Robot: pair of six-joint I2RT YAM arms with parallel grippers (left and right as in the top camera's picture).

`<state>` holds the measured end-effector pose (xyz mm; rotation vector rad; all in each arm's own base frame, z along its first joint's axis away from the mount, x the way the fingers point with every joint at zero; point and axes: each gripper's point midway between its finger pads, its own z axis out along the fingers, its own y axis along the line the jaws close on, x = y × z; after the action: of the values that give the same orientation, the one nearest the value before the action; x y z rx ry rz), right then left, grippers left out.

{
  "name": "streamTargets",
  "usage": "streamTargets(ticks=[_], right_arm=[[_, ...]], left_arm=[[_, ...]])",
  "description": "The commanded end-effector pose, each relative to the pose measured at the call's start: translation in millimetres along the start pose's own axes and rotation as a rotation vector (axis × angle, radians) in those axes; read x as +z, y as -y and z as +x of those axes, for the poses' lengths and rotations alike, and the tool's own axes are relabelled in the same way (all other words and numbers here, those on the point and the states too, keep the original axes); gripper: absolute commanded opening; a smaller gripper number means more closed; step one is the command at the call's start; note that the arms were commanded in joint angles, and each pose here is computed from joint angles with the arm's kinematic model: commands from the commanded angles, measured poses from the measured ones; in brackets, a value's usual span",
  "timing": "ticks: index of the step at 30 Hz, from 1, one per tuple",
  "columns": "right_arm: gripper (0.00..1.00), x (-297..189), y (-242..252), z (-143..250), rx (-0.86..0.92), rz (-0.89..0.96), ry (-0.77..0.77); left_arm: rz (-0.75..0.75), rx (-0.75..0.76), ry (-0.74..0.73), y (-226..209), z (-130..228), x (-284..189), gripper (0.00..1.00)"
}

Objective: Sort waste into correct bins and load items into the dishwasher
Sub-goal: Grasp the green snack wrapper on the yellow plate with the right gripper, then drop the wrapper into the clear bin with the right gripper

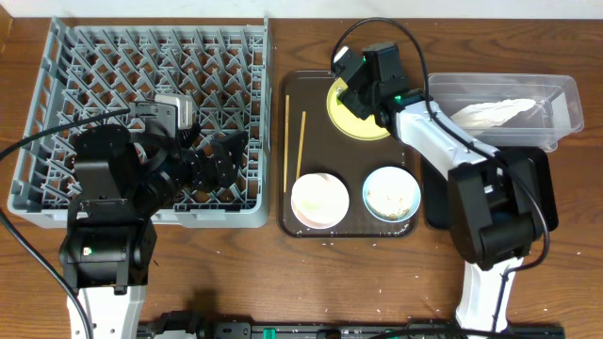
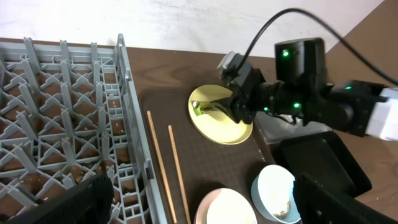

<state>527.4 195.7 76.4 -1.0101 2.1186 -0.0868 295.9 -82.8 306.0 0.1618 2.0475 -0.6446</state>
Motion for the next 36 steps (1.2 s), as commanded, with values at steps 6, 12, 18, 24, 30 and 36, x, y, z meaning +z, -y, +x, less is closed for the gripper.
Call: streamTargets(ticks=[6,12,18,24,30,36], right_arm=[[0.62,39.2,5.1,50.2,-0.056,-0.003,-0.088],[0.55,45.2,-1.4,63.6,-0.047,-0.030,-0.120],[0.13,43.8,-8.0,70.2,0.088,-0.042,-0.155],[0.01,34.0,-1.1,59.0,0.390,-0.009,-0.136],[0.01,-11.1,24.7,15.6,0.613,0.035,-0.033],[0.01,-75.8,89.2,-1.4,0.893,0.248,0.068]], left_arm=[[0.024,0.013,0.028,9.5,-12.1,-5.9,0.93],[0.024,0.013,0.028,9.5,-12.0,-5.9,0.93],[0.024,0.012,0.028,9.5,-12.1,-5.9,0.93],[0.024,0.012,0.028,9.4,-12.0,-5.9,0.94],[0.024,0.012,0.028,9.5,-12.1,-5.9,0.93],[0.024,0.012,0.028,9.5,-12.1,-5.9,0.93]])
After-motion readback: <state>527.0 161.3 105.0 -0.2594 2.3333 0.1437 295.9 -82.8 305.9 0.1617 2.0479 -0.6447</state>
